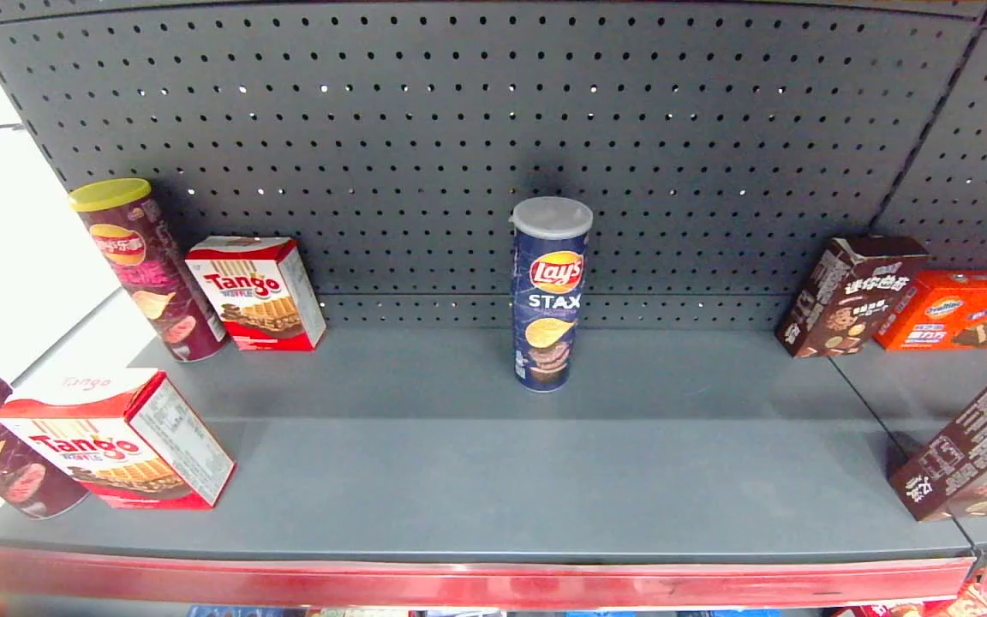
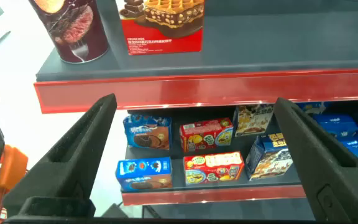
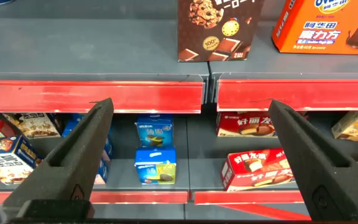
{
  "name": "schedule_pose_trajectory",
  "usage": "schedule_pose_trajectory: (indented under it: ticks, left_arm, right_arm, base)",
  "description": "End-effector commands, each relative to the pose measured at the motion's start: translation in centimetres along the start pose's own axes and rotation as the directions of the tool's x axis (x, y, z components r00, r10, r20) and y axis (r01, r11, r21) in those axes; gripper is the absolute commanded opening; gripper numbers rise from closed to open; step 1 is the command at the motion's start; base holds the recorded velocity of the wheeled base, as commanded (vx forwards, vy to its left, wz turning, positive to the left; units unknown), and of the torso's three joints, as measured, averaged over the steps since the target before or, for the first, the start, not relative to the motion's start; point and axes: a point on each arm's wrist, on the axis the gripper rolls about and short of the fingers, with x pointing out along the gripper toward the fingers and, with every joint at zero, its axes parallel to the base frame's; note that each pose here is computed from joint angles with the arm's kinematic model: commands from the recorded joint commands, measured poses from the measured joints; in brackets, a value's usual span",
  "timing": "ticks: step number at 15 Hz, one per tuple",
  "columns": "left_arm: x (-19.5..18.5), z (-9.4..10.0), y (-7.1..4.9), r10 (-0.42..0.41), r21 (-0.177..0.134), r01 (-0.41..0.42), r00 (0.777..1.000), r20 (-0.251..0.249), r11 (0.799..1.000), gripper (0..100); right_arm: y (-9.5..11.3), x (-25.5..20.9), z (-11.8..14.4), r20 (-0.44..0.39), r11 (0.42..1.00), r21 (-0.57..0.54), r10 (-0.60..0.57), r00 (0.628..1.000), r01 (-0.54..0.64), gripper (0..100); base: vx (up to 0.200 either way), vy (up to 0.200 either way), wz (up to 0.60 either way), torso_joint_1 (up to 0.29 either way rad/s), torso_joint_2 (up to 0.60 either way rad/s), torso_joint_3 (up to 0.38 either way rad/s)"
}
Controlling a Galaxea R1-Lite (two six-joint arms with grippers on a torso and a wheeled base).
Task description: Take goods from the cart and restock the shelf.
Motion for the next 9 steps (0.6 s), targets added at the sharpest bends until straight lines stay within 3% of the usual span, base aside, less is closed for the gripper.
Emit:
schedule_pose_trajectory:
  ticks: [1, 9]
  left_arm:
    - [0.01, 0.00, 0.00, -0.001, 0.000, 0.001, 1.000, -0.001, 1.000, 100]
    - [0.01, 0.00, 0.00, -0.001, 0.000, 0.001, 1.000, -0.001, 1.000, 100]
  right_arm:
    - [0.00, 0.01, 0.01, -0.001, 1.000, 0.000, 0.000, 1.000, 0.000, 100]
    - [-0.01, 0.01, -0.01, -0.002, 1.000, 0.001, -0.003, 1.000, 0.003, 100]
  base:
    - [0.000, 0.000, 0.00, 0.000, 0.00, 0.000]
    - [0.000, 0.000, 0.60, 0.004, 0.00, 0.001]
